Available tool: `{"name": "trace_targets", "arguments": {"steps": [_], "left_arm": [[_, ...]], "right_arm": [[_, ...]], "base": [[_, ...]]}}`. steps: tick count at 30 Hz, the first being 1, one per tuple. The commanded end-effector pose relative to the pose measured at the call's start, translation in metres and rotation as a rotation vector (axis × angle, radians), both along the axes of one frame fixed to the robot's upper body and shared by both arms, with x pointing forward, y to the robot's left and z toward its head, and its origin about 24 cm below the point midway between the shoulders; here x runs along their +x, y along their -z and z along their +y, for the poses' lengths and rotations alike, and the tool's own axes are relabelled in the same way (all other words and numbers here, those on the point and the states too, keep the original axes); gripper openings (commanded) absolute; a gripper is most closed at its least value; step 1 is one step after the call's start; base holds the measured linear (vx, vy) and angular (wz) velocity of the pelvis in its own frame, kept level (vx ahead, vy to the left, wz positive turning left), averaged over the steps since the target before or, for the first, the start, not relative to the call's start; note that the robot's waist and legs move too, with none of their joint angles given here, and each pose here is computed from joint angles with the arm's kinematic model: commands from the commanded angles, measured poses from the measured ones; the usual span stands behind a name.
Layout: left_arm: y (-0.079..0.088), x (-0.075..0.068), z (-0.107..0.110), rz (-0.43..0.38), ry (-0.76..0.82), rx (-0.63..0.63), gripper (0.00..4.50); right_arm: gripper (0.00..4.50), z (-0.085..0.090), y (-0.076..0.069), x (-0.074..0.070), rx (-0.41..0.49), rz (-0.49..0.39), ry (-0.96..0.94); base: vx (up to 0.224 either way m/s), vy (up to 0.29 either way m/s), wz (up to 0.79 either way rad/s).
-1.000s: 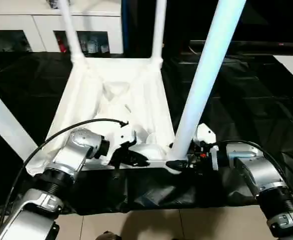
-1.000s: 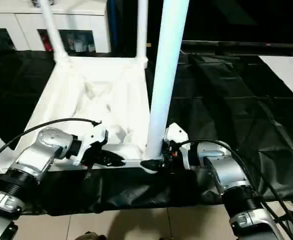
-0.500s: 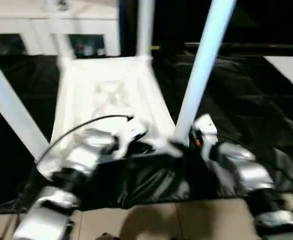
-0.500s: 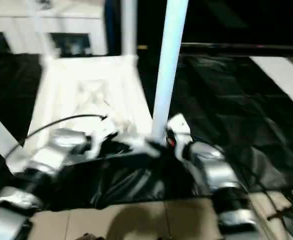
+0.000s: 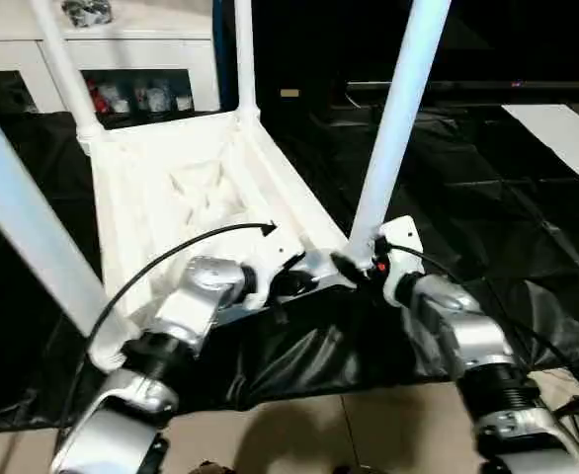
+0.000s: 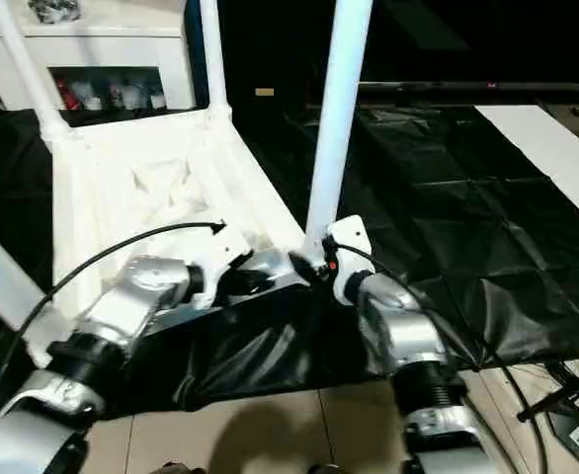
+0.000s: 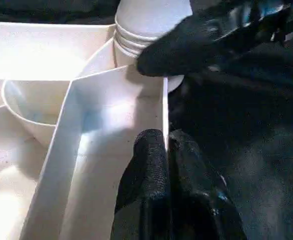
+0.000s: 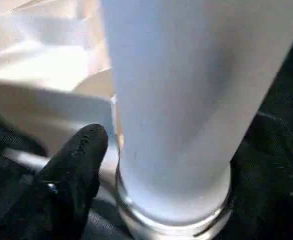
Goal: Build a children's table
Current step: Rotate leg to tighten
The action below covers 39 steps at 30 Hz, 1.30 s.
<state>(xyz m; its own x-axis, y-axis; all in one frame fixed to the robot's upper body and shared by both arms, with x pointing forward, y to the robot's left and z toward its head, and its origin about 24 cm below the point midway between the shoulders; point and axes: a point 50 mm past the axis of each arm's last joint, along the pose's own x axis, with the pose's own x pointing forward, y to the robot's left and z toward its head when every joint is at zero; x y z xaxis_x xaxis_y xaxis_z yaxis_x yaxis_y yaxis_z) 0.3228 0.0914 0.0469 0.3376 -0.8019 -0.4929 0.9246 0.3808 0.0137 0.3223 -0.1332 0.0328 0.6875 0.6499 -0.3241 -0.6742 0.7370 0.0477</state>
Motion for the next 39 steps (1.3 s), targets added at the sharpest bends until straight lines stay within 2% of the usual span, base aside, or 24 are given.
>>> {"name": "trace_targets", "arguments": {"steps": [1, 8, 9, 14, 16, 19, 20, 21, 25, 30, 33, 36, 39], "left_arm": [[-0.011, -0.011, -0.022, -0.025, 0.198, -0.101, 0.00], [-0.011, -0.014, -0.004, 0.011, 0.277, -0.075, 0.00], [-0.012, -0.016, 0.002, 0.030, 0.312, -0.076, 0.00], [-0.012, -0.019, 0.010, 0.069, 0.367, -0.065, 0.00], [-0.012, -0.020, 0.013, 0.082, 0.383, -0.063, 0.00], [-0.013, -0.021, 0.014, 0.095, 0.399, -0.065, 0.00], [-0.013, -0.021, 0.014, 0.095, 0.399, -0.065, 0.00], [-0.013, -0.022, 0.014, 0.102, 0.411, -0.066, 0.00], [-0.012, -0.022, 0.015, 0.104, 0.414, -0.063, 0.00], [-0.011, -0.021, 0.015, 0.089, 0.397, -0.062, 0.00], [-0.010, -0.014, 0.011, 0.045, 0.306, -0.065, 0.00], [-0.007, -0.005, -0.002, -0.004, 0.158, -0.053, 0.00], [-0.003, -0.001, -0.021, -0.019, 0.053, -0.045, 0.00]], "right_arm": [[3.76, 0.033, -0.005, -0.013, 0.034, -0.015, -0.282], [3.76, 0.015, -0.002, -0.023, 0.002, 0.013, -0.437], [3.76, 0.009, -0.001, -0.026, -0.026, 0.018, -0.493], [3.76, 0.003, 0.000, -0.031, -0.057, 0.040, -0.582], [3.44, 0.002, -0.001, -0.033, -0.042, 0.054, -0.615], [3.39, 0.001, -0.003, -0.035, -0.028, 0.059, -0.642], [3.11, 0.001, -0.003, -0.035, -0.028, 0.059, -0.642], [3.03, 0.000, -0.003, -0.036, -0.023, 0.067, -0.659], [2.80, 0.000, -0.001, -0.037, -0.030, 0.075, -0.670], [2.74, 0.001, 0.001, -0.039, -0.029, 0.088, -0.678], [2.74, 0.004, 0.004, -0.034, -0.008, 0.083, -0.577], [2.74, 0.009, 0.010, -0.016, -0.002, 0.052, -0.285], [2.73, 0.021, 0.014, -0.008, 0.029, 0.057, -0.108]], "base": [[0.000, 0.000, 0.00], [0.000, 0.000, 0.00], [0.000, 0.000, 0.00], [0.000, 0.000, 0.00], [0.000, 0.000, 0.00], [0.000, 0.000, 0.00], [0.000, 0.000, 0.00], [0.000, 0.000, 0.00], [0.000, 0.000, 0.00], [0.000, 0.000, 0.00], [0.000, 0.000, 0.00], [0.000, 0.000, 0.00], [0.000, 0.000, 0.00]]}}
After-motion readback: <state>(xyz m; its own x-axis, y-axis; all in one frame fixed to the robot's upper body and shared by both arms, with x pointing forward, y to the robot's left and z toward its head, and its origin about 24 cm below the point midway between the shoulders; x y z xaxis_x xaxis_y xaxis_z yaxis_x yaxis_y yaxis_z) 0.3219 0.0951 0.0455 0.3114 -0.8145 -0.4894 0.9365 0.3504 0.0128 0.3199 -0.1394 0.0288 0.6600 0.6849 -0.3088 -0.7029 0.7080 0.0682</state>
